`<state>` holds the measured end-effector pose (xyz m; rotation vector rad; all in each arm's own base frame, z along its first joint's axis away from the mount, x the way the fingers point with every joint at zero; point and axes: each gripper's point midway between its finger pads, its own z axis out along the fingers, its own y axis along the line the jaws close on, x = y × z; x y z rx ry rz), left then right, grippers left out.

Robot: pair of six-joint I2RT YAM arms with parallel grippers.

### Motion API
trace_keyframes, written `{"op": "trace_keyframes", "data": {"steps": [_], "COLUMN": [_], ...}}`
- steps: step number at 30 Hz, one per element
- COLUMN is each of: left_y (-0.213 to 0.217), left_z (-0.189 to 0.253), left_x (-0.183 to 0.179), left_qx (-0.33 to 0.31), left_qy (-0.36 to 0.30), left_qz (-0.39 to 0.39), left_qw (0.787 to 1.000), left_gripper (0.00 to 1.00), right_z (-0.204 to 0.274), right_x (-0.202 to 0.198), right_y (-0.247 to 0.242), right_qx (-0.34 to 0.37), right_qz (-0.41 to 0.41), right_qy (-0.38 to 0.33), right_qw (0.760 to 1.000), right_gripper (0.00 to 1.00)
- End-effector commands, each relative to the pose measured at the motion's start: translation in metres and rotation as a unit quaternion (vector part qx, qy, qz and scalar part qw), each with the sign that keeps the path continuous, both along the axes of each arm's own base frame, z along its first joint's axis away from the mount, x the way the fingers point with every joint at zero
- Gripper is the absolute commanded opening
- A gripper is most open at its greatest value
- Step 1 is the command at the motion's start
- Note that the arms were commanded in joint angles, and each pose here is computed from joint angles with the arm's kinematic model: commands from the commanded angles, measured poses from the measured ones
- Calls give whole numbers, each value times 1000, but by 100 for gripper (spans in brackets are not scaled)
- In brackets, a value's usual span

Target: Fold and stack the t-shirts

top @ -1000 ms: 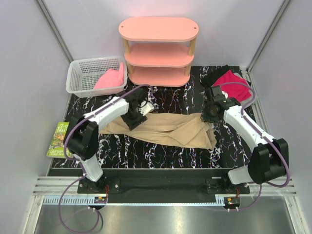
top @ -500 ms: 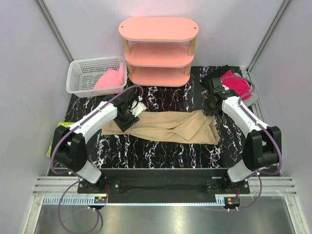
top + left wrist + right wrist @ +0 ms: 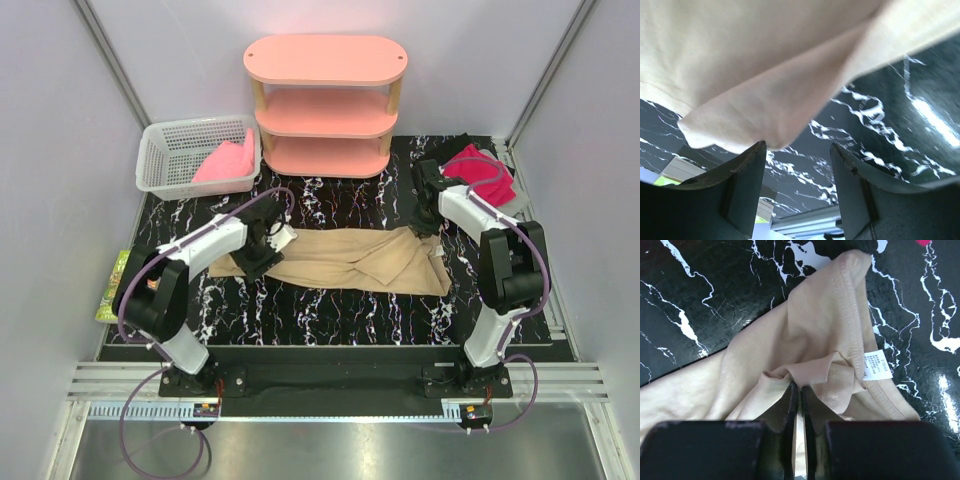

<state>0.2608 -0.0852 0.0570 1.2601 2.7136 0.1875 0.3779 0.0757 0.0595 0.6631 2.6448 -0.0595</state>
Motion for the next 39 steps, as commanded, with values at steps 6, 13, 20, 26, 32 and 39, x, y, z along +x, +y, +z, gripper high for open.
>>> {"op": "trace_keyframes", "data": {"steps": [6, 13, 20, 26, 32, 39], "left_y": [14, 24, 46, 68, 65, 42], "left_z": [-5, -4, -8, -11, 13, 29], "left_x": [58, 81, 69, 56, 46, 25], "left_qx": [18, 34, 49, 51, 20, -47], "left_qy": [-52, -73, -68, -66, -89, -76], "left_qz": [36, 49, 59, 75, 84, 74], "left_qw": [998, 996, 995, 994, 992, 993], "left_gripper": [59, 57, 57, 57, 56, 54], "right_z": [36, 32, 26, 24, 23, 23], "right_x": [39, 37, 35, 35, 32, 32], "right_y": [-16, -18, -16, -16, -15, -15], "right_qx": [-39, -42, -36, -35, -33, -32], "right_qz": [-7, -9, -7, -5, -3, -4], "right_qy": [-70, -68, -64, -63, -63, -65], "right_qw": [997, 997, 997, 997, 997, 997], "right_gripper": [12, 12, 12, 12, 12, 12]}}
